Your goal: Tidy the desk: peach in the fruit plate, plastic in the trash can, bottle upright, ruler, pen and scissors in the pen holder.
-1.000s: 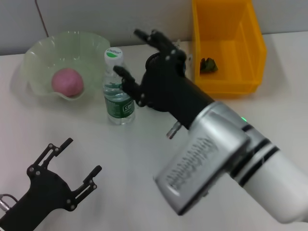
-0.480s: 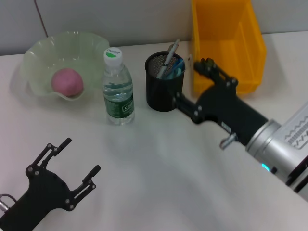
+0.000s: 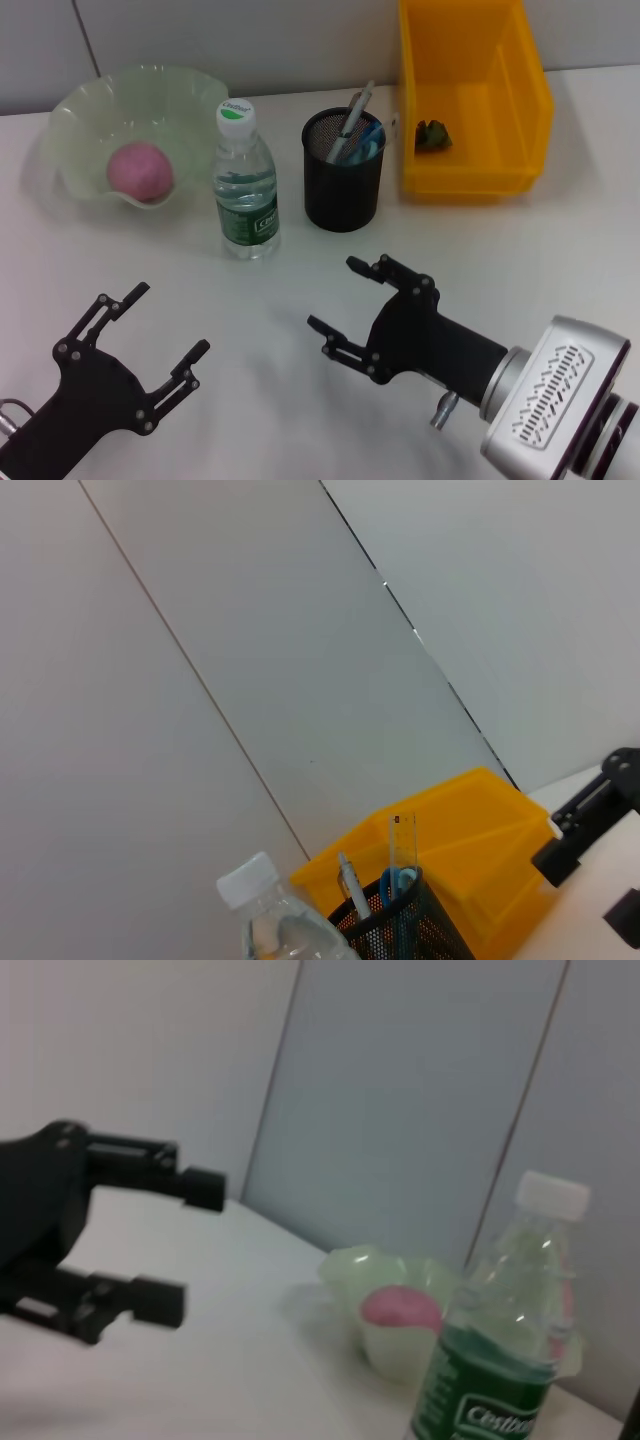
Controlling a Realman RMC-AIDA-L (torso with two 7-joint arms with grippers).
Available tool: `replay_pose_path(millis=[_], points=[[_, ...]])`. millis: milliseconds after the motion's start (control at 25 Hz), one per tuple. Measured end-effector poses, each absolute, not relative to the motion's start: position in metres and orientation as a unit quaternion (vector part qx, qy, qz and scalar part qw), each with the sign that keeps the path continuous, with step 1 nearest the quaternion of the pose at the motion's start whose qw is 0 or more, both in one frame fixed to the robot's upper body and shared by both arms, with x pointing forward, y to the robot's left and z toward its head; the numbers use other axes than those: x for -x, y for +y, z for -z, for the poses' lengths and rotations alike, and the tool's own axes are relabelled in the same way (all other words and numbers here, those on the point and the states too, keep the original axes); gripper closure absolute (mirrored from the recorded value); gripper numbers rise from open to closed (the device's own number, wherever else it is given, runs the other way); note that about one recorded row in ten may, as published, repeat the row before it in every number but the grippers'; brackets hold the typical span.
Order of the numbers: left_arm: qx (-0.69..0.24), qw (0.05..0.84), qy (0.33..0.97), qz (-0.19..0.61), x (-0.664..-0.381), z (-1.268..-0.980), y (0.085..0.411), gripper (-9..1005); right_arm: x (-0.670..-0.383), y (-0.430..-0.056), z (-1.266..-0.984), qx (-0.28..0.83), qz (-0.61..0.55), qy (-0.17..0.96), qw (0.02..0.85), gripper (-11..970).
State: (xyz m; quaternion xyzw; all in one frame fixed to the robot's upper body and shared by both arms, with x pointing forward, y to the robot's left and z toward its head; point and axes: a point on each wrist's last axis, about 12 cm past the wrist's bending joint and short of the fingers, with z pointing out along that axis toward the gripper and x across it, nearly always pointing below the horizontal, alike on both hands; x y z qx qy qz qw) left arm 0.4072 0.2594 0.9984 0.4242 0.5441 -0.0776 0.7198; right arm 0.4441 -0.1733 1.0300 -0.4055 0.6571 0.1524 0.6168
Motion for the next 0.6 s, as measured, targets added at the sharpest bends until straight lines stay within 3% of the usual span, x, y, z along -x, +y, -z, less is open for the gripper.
replay_pose_path(millis=[600], points=[[-0.425,0.717,0.548,0.069,-0.4076,-0.9978,0.2645,213,-0.4377,-0.1773,-1.0316,0.410,-0.143,0.647,0.627,226]])
